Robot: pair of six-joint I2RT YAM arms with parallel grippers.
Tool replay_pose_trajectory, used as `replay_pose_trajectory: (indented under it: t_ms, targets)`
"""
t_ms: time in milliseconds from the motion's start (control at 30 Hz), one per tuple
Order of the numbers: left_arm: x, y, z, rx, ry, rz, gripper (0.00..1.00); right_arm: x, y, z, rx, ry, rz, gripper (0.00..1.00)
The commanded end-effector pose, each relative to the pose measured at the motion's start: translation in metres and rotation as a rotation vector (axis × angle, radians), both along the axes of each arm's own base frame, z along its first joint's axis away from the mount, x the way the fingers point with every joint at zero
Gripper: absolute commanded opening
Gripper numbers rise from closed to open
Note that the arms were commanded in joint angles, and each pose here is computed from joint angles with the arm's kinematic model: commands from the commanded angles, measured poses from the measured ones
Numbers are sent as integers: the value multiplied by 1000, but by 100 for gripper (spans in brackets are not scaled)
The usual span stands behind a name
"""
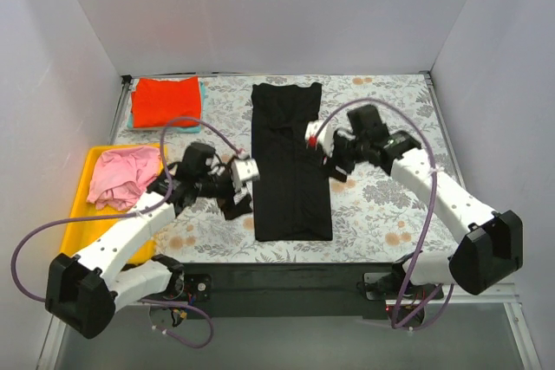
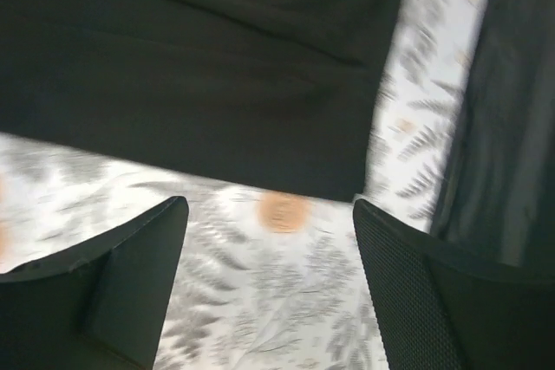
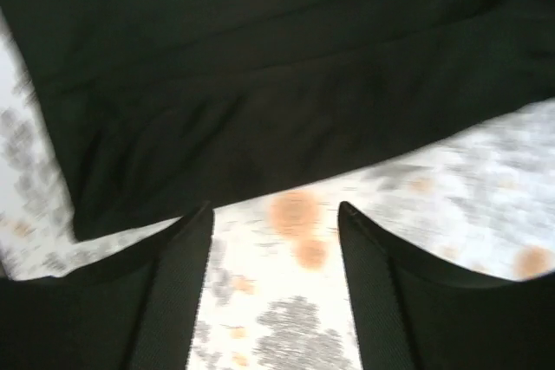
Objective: Fold and stack the t-shirts
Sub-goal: Fold the tshirt
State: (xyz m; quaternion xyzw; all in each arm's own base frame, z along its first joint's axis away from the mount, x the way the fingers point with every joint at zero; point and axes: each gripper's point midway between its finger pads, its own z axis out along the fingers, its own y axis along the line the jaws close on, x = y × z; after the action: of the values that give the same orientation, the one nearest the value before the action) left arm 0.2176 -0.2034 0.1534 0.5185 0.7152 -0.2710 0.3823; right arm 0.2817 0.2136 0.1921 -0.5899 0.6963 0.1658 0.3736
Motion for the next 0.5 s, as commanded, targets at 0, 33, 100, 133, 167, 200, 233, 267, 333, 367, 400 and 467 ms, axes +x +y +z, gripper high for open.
replay_pose_trajectory:
  t_ms: [0, 33, 100, 133, 167, 200, 233, 267, 333, 367, 400, 467]
  targets:
    - [-30, -8, -24, 43, -104, -149, 75, -64, -1, -55, -129, 34, 222, 64]
    - [-39, -13, -29, 36, -114, -204, 73, -70, -1, -64, -149, 28, 250, 61]
    - [-48, -20, -38, 25, -125, -272, 67, -86, -10, -94, -223, 25, 282, 51]
    - [-58, -24, -49, 43, -117, -311, 64, -92, -4, -101, -232, -3, 319, 49]
    - [-60, -26, -54, 57, -119, -326, 61, -94, -4, -107, -246, -15, 328, 46]
    - [-62, -29, -63, 91, -133, -349, 57, -95, -2, -112, -255, -28, 345, 45]
    - [-64, -29, -70, 111, -128, -359, 56, -100, -4, -119, -265, -13, 353, 45]
    - [-65, -30, -76, 126, -128, -366, 55, -102, -4, -124, -272, 7, 360, 45]
    - [-68, -31, -87, 164, -128, -386, 50, -111, -3, -131, -281, 26, 390, 44]
    - [-70, -31, -93, 180, -119, -393, 49, -114, -2, -134, -286, 26, 405, 43]
    - [-71, -34, -94, 184, -127, -401, 49, -118, -3, -136, -290, 24, 420, 43]
    - [-75, -35, -102, 214, -133, -415, 49, -127, -3, -144, -310, 20, 456, 43]
